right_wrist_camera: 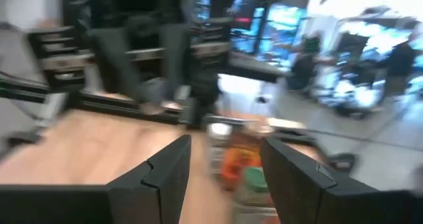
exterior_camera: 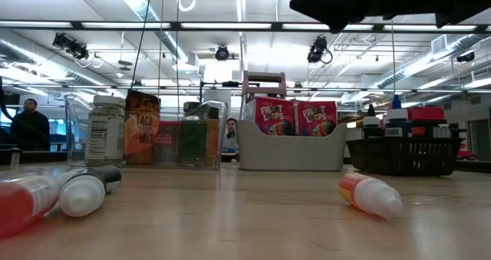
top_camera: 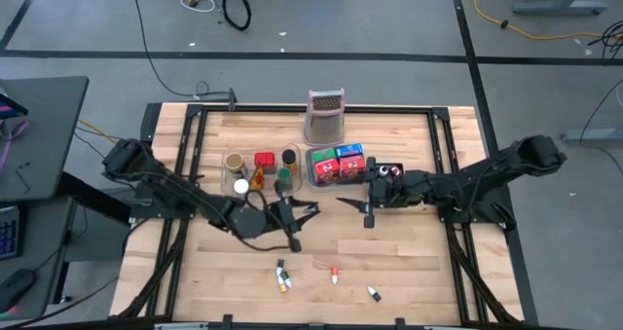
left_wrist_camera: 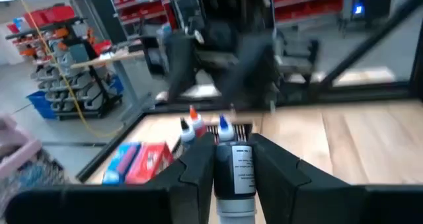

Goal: Pick & Place Kitchen Items
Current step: Put the left small violet food coloring bottle into the black basket

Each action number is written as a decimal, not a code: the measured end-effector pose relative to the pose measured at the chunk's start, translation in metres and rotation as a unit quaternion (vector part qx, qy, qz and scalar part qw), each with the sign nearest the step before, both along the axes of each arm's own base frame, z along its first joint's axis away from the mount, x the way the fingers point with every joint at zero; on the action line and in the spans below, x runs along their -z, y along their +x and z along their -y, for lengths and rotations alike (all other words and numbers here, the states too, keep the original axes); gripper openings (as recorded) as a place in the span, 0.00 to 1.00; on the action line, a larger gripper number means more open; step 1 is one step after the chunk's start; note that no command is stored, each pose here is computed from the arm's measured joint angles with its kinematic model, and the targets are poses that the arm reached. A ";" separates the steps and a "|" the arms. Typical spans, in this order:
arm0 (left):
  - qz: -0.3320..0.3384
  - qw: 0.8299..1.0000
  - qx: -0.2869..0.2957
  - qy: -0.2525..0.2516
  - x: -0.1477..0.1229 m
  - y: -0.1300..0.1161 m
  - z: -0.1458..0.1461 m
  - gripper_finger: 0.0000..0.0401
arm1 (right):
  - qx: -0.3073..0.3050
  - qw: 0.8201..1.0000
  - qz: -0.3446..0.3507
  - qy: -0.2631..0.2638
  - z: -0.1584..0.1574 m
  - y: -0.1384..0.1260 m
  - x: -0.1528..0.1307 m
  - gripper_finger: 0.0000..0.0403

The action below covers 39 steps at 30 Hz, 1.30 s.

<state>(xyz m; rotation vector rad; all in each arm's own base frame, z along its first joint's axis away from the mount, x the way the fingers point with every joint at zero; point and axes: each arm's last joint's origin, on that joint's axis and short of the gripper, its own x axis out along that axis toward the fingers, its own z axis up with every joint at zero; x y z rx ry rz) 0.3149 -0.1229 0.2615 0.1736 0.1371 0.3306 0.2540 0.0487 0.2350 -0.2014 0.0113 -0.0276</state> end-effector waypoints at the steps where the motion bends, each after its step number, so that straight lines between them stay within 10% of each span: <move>1: 0.008 1.000 0.006 -0.003 -0.002 0.002 -0.003 0.24 | -0.015 1.000 -0.003 0.012 0.000 0.001 0.002 0.48; 13: 0.056 0.994 0.090 -0.034 -0.011 0.019 -0.036 0.25 | -0.074 0.990 0.056 0.104 -0.007 0.025 0.023 0.48; 39: 0.073 0.991 0.108 -0.013 -0.015 0.019 -0.036 0.26 | -0.108 0.988 0.062 0.094 -0.017 0.068 0.010 0.38</move>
